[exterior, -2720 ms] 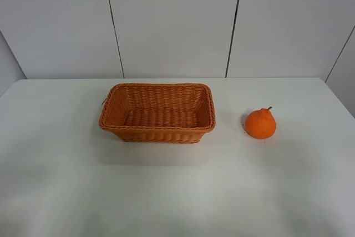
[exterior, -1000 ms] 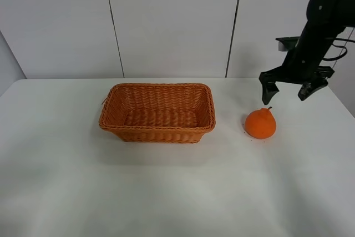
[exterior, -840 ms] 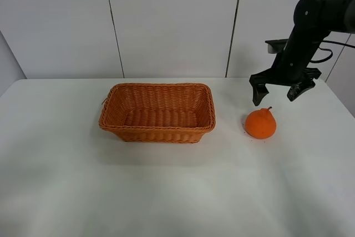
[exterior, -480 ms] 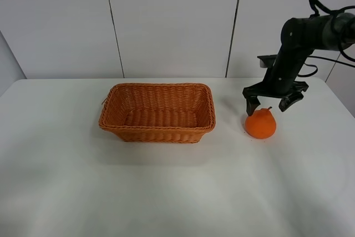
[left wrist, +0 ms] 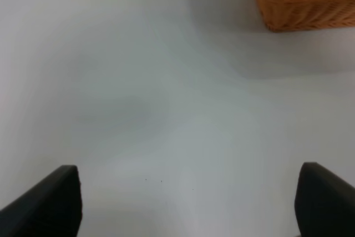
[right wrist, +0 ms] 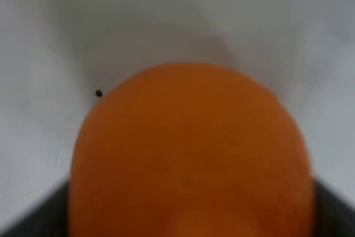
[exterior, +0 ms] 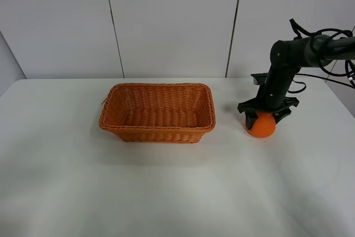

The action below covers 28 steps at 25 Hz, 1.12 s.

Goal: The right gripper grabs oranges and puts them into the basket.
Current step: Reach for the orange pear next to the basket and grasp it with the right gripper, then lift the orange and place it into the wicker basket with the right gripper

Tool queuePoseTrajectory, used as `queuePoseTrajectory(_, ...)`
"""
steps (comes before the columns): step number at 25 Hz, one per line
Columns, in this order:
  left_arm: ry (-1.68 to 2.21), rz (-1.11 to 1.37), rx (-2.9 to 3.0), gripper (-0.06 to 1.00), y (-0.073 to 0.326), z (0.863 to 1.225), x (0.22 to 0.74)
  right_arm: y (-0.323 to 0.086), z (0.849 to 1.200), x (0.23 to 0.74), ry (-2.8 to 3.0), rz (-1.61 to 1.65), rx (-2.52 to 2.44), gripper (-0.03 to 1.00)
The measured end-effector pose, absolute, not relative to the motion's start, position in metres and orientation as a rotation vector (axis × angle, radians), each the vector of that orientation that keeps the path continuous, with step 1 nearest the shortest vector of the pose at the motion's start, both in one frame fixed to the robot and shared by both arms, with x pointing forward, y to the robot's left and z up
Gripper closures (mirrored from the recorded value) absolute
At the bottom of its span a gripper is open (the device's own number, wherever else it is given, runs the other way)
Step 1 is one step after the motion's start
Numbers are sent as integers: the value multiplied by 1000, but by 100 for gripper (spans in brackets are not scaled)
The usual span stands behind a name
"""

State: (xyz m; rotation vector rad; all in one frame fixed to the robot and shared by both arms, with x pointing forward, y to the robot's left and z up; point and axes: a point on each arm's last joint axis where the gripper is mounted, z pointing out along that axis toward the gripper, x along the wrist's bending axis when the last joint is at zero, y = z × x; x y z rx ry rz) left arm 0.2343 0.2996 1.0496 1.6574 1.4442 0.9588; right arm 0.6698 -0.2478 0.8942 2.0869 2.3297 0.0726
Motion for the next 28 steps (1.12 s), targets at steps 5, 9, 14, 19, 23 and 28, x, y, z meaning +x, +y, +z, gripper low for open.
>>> queuePoseTrajectory(5, 1444, 959, 1657, 6, 300, 1050, 234, -248, 903, 669, 2325, 80, 2086, 86)
queuePoseTrajectory(9, 1444, 959, 1657, 6, 300, 1050, 234, -248, 926, 668, 2322, 93, 2080, 86)
queuePoseTrajectory(14, 1444, 959, 1657, 6, 300, 1050, 234, -247, 1003, 672, 2275, 202, 2028, 86)
queuePoseTrajectory(19, 1444, 959, 1657, 6, 300, 1050, 234, -236, 1060, 678, 2205, 401, 1923, 86)
queuePoseTrajectory(23, 1444, 959, 1657, 6, 300, 1050, 234, -196, 1076, 674, 2260, 478, 1820, 86)
queuePoseTrajectory(28, 1444, 959, 1657, 6, 300, 1050, 234, -126, 1080, 652, 2416, 531, 1647, 86)
